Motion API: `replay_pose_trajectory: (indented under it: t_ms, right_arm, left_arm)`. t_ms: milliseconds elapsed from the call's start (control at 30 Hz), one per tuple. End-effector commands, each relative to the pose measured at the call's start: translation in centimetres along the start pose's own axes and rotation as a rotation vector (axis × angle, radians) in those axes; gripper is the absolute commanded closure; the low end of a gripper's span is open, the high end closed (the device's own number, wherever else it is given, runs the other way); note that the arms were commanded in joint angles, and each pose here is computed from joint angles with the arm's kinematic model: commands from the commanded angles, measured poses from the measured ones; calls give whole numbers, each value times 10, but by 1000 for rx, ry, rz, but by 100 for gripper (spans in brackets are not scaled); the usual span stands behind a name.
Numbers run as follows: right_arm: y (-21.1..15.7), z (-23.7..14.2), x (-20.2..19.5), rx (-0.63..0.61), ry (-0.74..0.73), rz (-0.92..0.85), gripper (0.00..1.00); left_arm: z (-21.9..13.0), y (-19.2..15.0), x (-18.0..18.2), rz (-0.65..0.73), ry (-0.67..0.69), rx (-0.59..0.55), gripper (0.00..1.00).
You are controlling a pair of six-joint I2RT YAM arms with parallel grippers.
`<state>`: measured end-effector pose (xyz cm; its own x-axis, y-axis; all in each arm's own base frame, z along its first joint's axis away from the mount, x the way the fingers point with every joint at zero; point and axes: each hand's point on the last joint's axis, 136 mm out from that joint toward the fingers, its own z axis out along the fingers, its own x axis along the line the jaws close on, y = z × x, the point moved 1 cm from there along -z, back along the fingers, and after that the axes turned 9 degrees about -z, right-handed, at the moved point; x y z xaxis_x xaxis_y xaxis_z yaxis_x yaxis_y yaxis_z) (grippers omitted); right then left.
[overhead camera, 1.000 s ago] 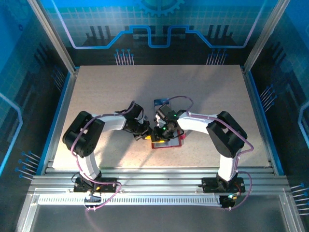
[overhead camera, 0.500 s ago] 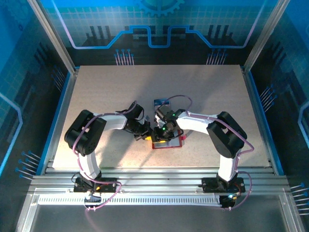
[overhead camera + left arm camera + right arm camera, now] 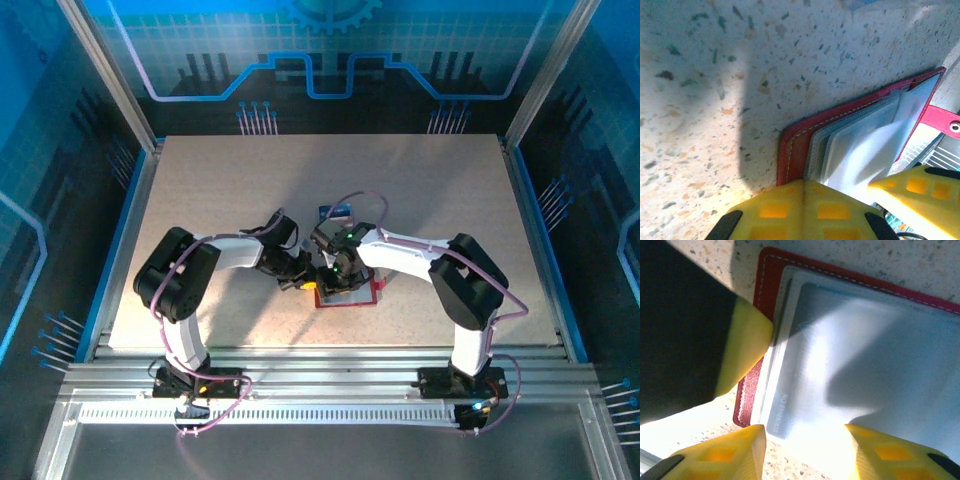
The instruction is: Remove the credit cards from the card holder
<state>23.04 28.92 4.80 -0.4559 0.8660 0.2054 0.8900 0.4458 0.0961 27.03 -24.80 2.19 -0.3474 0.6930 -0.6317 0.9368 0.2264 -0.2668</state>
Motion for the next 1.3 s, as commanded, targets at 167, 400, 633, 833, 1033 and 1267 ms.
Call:
replay_pose_trajectory:
  t_ms: [167,400,633,833,1033,1267]
  right_arm:
    - [-10,-15,-14,55,-246,-102,48]
    - [2,-27,13,-62,-35,-66,70]
    - [14,-12,25,-115,318,130,80]
    - [21,1,16,-110,328,203,82]
    - [26,11,12,-105,362,254,84]
    - [20,25,0,-78,321,270,87]
  left_arm:
    - [10,-24,54,-117,169,75,100]
    - [7,-25,54,-117,171,68,100]
    - [7,-25,54,-118,174,67,100]
    - [7,-26,53,-116,176,66,100]
    - [6,-26,53,-115,177,67,100]
    - [5,-26,53,-116,178,60,100]
